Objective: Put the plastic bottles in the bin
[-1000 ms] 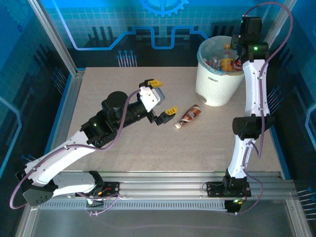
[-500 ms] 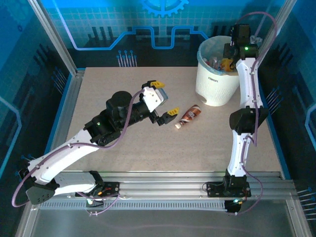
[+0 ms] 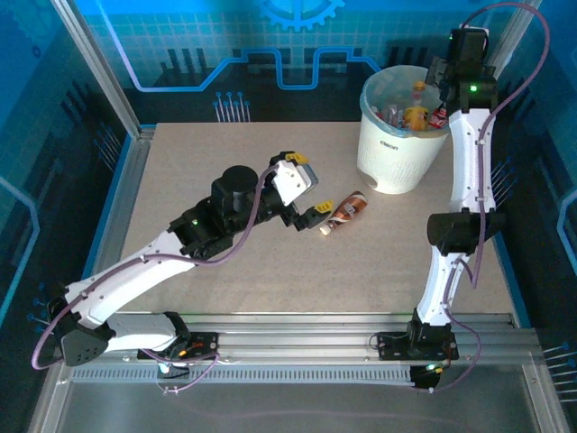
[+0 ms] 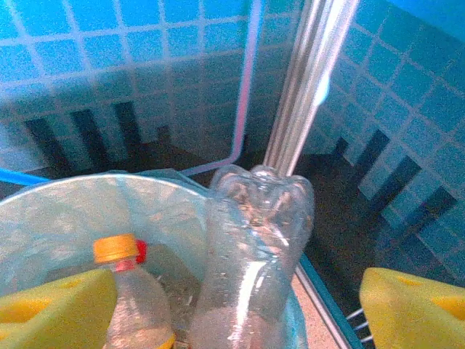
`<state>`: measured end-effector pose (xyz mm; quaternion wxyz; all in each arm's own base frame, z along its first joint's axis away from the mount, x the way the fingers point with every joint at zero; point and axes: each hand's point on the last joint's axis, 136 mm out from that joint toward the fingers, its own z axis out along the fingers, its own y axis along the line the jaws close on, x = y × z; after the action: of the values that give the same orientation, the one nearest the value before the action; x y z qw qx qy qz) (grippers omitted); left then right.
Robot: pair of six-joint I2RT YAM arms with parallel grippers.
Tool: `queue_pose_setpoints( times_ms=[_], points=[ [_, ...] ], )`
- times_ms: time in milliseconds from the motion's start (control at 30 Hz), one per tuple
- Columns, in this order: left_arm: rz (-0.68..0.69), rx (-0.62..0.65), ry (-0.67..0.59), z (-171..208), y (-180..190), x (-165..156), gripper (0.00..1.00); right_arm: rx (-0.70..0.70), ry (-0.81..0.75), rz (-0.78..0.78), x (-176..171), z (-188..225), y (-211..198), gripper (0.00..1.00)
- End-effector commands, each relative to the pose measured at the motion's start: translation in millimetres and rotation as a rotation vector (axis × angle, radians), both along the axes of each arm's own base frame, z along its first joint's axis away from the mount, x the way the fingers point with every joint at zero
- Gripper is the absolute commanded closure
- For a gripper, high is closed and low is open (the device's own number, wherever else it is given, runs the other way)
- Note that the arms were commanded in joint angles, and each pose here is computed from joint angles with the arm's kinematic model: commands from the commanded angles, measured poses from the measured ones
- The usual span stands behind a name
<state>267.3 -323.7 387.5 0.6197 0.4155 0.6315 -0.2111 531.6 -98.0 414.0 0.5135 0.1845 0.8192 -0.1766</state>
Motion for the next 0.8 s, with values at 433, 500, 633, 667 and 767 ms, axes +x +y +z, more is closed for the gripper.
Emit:
queue_pose_setpoints(
  times_ms=[433,500,633,667,767],
  points=[
    [-0.006,-0.005,-0.038,5,-3,1,0.02,0.023,0.145,0.173,42,-74,30,0.23],
    [-0.006,-0.008,-0.031,3,-3,1,0.02,-0.007,0.177,0.218,44,-80,42,0.22],
    [-0.006,-0.014,-0.023,1,-2,0,0.02,-0.01,0.243,0.251,43,-99,50,0.21],
    [-0.007,-0.013,-0.023,1,-2,-1,0.02,-0.016,0.256,0.251,41,-102,51,0.19],
    [-0.002,-0.009,-0.024,0,0,-1,0.02,0.0,0.273,0.288,41,-110,57,0.19]
  ],
)
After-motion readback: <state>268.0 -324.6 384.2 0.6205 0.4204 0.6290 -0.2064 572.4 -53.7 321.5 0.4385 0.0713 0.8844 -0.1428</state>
